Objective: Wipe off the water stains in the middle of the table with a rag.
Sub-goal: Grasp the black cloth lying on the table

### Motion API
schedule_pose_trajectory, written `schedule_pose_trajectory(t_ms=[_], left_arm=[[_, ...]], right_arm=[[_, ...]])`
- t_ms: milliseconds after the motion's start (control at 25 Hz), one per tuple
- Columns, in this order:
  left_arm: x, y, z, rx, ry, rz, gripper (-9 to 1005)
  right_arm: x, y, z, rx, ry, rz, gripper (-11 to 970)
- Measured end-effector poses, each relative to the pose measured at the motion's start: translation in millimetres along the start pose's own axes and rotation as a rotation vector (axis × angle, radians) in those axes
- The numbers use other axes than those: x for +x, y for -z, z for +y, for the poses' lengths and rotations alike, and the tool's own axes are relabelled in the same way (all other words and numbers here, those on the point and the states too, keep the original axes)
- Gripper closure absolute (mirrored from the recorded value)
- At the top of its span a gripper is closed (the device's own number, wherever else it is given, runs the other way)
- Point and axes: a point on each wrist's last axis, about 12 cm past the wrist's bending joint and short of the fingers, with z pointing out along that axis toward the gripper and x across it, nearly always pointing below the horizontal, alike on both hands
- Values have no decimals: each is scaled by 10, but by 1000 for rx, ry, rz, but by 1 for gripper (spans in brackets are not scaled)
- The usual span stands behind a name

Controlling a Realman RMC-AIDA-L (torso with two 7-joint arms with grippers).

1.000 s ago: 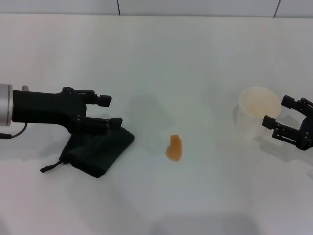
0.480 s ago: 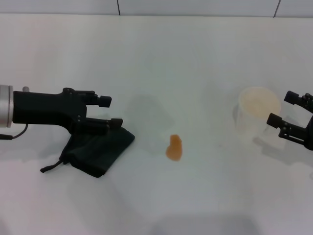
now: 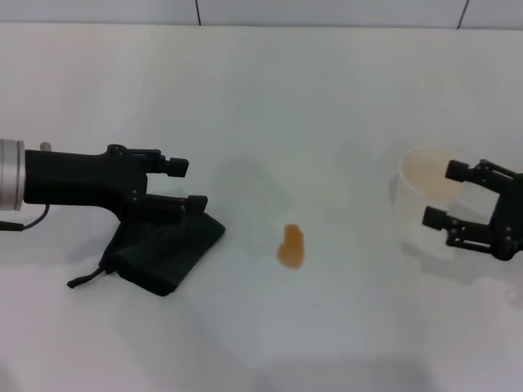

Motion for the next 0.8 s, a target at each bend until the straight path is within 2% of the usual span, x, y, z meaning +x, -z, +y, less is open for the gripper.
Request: schedule_pose_trajectory(t_ms=[280,480,800], left_arm=[[-12,-3,4,-1,-4,0,228],[-13,-1,4,0,-2,-1,229],[11,6,-6,0,5,-2,231]], right_arm=[[-170,-176,-45,-64,54,21,111],[-317,-320,-71,-137,82,108,113],[-450,-446,-133,-180,100,235,114]])
